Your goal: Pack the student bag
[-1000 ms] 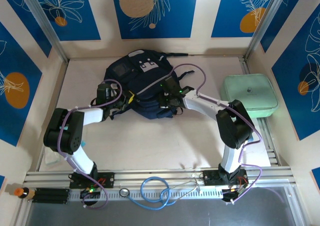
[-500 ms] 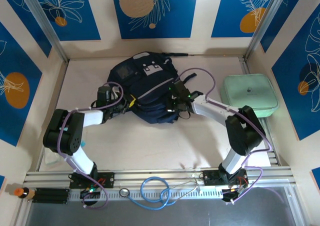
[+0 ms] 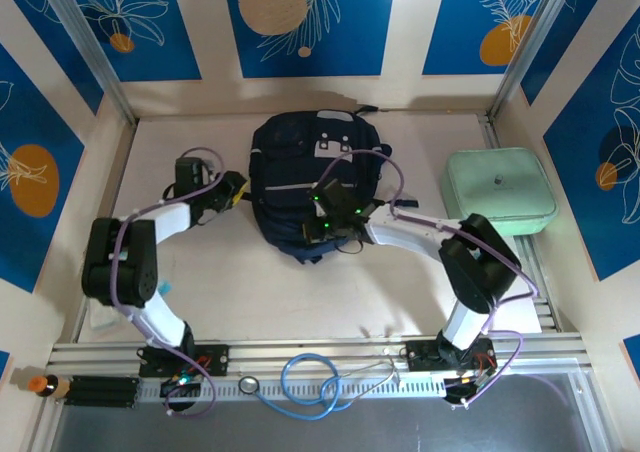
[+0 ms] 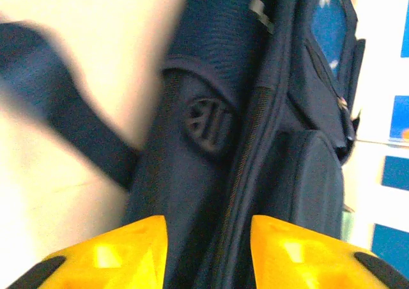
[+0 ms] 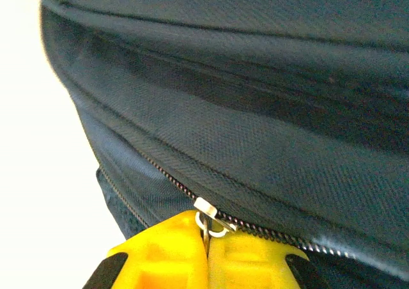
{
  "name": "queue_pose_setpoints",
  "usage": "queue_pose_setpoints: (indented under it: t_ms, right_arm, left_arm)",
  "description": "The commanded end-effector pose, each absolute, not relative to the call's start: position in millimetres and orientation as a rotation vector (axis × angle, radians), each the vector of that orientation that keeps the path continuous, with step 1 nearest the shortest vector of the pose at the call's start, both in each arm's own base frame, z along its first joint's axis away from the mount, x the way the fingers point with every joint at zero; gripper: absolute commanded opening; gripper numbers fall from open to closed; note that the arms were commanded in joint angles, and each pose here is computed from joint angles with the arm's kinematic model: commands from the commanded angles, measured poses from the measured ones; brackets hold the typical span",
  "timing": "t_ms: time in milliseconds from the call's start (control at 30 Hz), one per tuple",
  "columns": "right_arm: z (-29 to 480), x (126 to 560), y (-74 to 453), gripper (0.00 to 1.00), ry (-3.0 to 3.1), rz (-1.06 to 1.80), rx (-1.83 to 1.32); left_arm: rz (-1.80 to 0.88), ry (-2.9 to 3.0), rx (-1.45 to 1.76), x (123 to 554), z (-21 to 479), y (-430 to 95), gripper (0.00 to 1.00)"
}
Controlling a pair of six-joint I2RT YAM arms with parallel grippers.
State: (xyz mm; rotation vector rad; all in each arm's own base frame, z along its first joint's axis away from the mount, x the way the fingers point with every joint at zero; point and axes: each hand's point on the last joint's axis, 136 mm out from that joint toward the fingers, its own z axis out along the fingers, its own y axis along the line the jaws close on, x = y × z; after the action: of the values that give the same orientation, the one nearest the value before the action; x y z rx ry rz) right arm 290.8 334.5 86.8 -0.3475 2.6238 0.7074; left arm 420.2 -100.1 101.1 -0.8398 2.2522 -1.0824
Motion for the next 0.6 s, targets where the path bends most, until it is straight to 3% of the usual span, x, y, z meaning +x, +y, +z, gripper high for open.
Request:
queue_pose_setpoints:
  t_ms: [0,267,567]
  right_arm:
    - [106,287,378,0.00,2.578,0.911,-0.435]
    - [121,305,428,0.00,2.518,1.033,-0.519]
    - [127,307,440,0.00,2.500,1.039,-0.545]
  left_arm:
    - [-0.973,2.291,-0.838,394,105,-83,0.43]
    - [-1.076,2.300,-0.879,348,132,-109,0.51]
    - [-1.173,2.304,-0.926,346,124,-152,0.43]
